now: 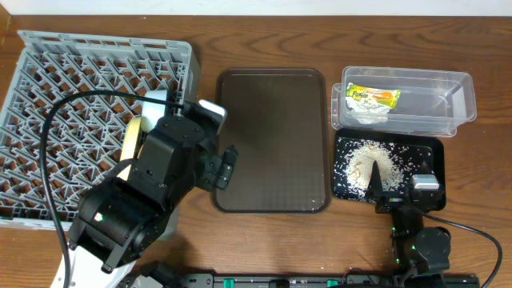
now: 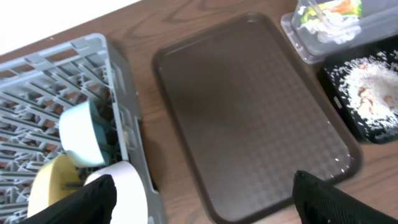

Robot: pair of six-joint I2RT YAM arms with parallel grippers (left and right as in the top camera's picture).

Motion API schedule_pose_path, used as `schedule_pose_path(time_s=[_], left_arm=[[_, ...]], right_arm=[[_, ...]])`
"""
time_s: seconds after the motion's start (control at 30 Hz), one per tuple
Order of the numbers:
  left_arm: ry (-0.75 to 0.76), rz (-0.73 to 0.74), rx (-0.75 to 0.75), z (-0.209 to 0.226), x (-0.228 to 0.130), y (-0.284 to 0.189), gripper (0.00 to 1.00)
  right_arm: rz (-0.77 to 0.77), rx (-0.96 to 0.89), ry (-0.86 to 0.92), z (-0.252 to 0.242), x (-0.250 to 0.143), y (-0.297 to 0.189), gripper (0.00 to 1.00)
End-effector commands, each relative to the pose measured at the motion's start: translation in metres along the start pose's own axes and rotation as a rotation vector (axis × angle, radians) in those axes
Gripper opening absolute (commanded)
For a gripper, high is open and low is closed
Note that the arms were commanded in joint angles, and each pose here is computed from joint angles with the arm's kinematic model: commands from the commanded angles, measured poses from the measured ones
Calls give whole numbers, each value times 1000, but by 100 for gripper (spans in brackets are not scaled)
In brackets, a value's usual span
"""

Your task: Sort waste into correct bins and load items into the dishwasher

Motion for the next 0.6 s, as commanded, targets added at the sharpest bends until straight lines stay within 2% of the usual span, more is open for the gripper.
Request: schedule_pose_path(time_s=[0.0,0.13,0.3,0.43,0.57], left_arm=[[-24,-43,-52,-7,8,-5,94],[-63,-164,-13,6,24,-22,95],[-176,-288,104,37,24,-57,95],[-244,-367,213,61,11,-73,96],[-295,-419,259,71,-13,-74,96]], right_arm=[[-4,-12,-9,-3,0,0,99],[-4,-12,-9,-3,0,0,99],[-4,-12,-9,-3,0,0,99],[-4,-12,-9,-3,0,0,99],[-5,-12,-9,-3,0,0,99]])
Point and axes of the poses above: each gripper's point midway between its finger pads, its own y axis out along the fingers, its own z axis along the line the jaws close on, x = y × z, the point moved 2 cm from there along -y, back along the fingers, and after that the axes turned 10 degrees about y, right-handed, at the moved point
